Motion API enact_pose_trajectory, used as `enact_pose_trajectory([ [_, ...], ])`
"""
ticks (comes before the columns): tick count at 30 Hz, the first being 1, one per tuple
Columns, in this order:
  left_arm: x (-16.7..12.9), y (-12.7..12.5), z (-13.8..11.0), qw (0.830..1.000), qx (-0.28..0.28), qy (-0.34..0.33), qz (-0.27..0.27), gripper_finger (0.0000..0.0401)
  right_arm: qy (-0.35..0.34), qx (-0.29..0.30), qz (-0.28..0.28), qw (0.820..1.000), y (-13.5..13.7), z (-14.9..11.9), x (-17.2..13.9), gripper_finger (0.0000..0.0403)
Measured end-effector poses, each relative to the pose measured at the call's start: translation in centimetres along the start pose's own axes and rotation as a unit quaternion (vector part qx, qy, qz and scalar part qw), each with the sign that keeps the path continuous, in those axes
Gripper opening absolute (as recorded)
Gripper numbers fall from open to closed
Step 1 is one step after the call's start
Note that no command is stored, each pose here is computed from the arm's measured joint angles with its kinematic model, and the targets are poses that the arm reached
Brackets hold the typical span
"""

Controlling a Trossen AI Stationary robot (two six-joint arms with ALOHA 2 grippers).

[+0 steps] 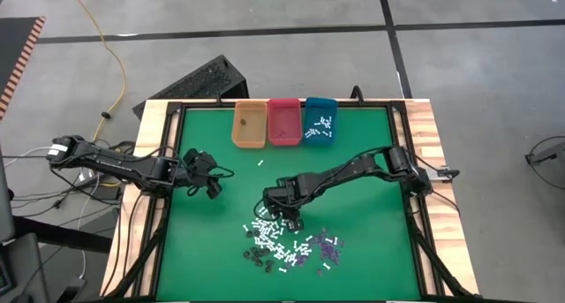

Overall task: Sort Halloween decoration
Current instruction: Put the white bone toy into the blue bin

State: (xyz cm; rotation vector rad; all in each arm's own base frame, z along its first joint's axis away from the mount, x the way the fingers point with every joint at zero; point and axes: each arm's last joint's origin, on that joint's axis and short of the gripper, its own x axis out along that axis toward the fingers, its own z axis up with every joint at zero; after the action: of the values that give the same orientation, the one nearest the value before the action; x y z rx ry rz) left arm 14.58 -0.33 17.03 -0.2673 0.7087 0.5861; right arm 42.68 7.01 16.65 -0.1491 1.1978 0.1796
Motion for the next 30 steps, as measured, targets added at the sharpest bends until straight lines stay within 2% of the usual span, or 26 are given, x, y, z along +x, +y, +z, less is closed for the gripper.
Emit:
enact_pose_trajectory([
  [15,0.0,0.0,0.0,1.0,-0.001,0.0,0.0,0.0179,0.008,0.004,-0.016,1.0,-0.2,-0.1,0.0,0.0021],
  [21,0.0,0.0,0.0,1.0,-0.001,0.0,0.001,0.0179,0.017,0.005,-0.014,1.0,-0.1,-0.3,-0.3,0.0017],
  [30,0.0,0.0,0.0,1.0,0.001,0.0,0.001,0.0179,0.012,0.009,-0.013,1.0,-0.6,0.0,-2.8,0.0019],
])
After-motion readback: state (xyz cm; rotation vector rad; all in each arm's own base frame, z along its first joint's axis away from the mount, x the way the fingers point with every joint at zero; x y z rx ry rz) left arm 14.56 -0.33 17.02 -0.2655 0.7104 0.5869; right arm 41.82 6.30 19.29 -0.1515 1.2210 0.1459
